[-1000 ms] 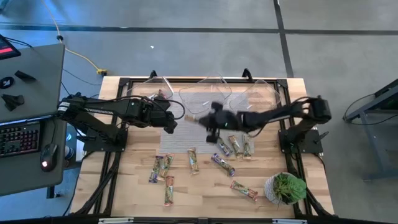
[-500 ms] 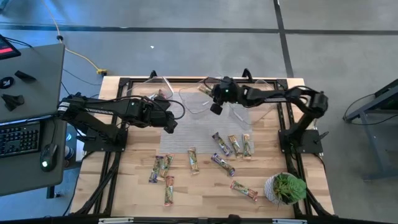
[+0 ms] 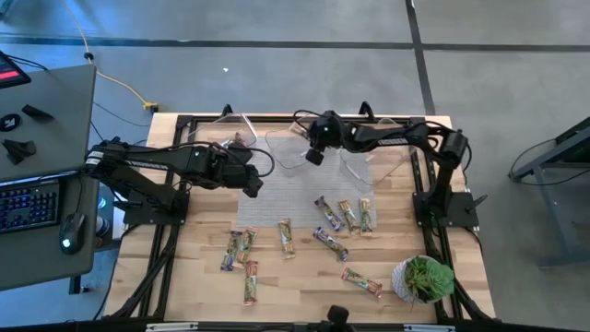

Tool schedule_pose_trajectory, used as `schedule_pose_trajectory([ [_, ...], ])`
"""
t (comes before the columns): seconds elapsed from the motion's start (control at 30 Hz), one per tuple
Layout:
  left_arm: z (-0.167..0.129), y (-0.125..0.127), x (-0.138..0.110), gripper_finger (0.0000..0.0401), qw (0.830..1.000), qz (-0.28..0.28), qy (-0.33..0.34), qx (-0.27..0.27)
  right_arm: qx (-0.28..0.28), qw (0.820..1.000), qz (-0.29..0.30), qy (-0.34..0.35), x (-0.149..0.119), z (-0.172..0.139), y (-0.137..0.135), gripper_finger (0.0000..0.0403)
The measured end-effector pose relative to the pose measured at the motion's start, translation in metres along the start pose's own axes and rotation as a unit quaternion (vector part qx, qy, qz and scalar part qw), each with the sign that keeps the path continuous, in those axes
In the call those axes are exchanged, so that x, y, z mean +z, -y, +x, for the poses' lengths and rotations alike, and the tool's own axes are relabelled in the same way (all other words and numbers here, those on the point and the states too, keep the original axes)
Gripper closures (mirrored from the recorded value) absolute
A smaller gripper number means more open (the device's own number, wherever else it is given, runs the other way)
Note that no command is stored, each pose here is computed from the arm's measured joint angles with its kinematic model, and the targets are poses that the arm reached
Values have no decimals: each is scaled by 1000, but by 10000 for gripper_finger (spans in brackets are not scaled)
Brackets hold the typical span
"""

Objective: Pick and place Granola Bars by type
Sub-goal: Put the yellow granola bar into the middle transparent bin

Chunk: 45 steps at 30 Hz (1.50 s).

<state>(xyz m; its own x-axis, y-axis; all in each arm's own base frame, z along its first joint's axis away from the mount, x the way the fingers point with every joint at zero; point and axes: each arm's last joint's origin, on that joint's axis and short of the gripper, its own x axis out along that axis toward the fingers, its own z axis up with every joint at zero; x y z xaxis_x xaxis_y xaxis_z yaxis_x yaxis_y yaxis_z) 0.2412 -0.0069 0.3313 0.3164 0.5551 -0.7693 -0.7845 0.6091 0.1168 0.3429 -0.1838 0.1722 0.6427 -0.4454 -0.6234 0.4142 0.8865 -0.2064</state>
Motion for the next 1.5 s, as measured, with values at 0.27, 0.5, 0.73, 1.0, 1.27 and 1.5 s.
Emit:
schedule_pose_trajectory([
  [0.27,0,0,0,261,1000,0,-2,-2,2,999,-4,-31,-13,12,-4,271],
  [0.5,0,0,0,261,1000,1,-3,-1,13,999,-33,24,18,-30,-11,269],
  [0.73,0,0,0,261,1000,1,-3,-1,154,984,-76,41,40,-111,-51,269],
  [1.0,0,0,0,261,1000,1,-2,-1,195,972,-69,-110,11,-145,-121,269],
  [1.27,0,0,0,261,1000,1,-2,-1,144,957,29,-249,-20,-173,-159,269],
  [1.5,0,0,0,261,1000,1,-1,0,68,954,85,-278,-32,-182,-168,269],
])
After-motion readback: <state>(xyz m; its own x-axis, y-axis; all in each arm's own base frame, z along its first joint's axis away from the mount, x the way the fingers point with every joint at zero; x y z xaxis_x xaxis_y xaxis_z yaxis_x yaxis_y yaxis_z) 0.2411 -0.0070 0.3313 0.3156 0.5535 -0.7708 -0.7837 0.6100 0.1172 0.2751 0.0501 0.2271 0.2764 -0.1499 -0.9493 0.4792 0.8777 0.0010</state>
